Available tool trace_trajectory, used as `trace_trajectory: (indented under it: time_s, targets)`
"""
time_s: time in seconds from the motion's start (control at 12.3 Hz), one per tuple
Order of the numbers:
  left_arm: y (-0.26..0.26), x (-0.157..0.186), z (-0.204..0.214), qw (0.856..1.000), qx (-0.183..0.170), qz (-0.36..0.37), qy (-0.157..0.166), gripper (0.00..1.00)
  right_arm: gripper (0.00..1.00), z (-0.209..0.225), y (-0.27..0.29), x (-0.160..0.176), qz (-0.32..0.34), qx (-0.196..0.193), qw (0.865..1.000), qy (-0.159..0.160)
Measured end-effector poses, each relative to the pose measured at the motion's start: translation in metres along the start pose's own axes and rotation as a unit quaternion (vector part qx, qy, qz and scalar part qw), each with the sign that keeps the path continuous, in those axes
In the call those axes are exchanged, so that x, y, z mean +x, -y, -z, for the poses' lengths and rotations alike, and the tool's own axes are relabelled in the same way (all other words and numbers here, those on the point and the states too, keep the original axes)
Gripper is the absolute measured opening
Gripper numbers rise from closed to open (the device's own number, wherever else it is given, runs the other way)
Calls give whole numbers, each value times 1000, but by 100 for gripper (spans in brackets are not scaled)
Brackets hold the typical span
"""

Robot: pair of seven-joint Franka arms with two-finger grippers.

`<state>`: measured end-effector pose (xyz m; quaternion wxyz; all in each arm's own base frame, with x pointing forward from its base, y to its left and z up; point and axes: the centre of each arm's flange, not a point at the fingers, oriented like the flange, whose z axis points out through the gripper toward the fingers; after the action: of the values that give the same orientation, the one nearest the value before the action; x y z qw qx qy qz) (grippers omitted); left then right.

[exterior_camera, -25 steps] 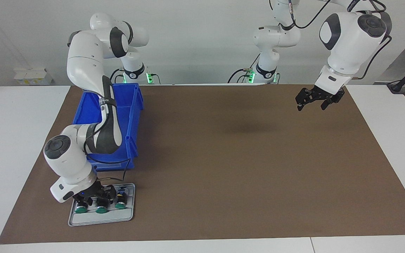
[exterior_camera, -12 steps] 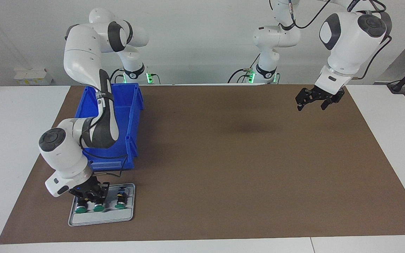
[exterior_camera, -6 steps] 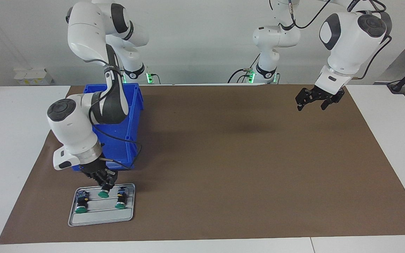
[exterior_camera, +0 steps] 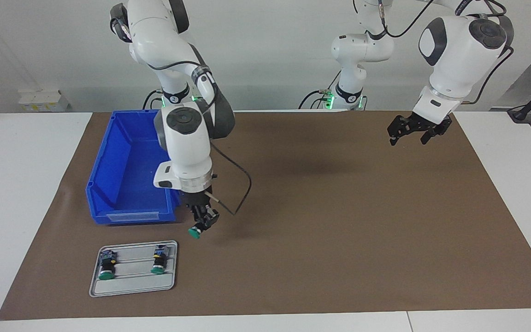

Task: Place and press button with both arms
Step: 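Carry the button to the table center and set it down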

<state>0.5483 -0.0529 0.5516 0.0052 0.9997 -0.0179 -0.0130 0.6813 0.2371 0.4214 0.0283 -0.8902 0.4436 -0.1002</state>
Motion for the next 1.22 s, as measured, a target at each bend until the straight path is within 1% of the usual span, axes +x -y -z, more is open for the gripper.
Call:
trace_trajectory:
  time_s: [0.08, 0.24, 0.41, 0.57, 0.73, 0.89, 1.22]
  targets:
    - [0, 0, 0, 1000, 0, 0, 0, 100, 40, 5, 7, -24, -48, 3, 999, 3]
    - [0, 0, 0, 1000, 0, 0, 0, 100, 40, 16, 22, -81, -133, 10, 991, 12]
    - [0, 0, 0, 1000, 0, 0, 0, 100, 40, 23, 31, -145, -181, 10, 983, 20]
    - [0, 0, 0, 1000, 0, 0, 0, 100, 40, 22, 33, -190, -213, 4, 977, 25]
    - [0, 0, 0, 1000, 0, 0, 0, 100, 40, 8, 33, -224, -233, -9, 972, 26]
    - [0, 0, 0, 1000, 0, 0, 0, 100, 40, -9, 32, -250, -256, -22, 966, 24]
    - [0, 0, 0, 1000, 0, 0, 0, 100, 40, -37, 19, -272, -297, -49, 953, 15]
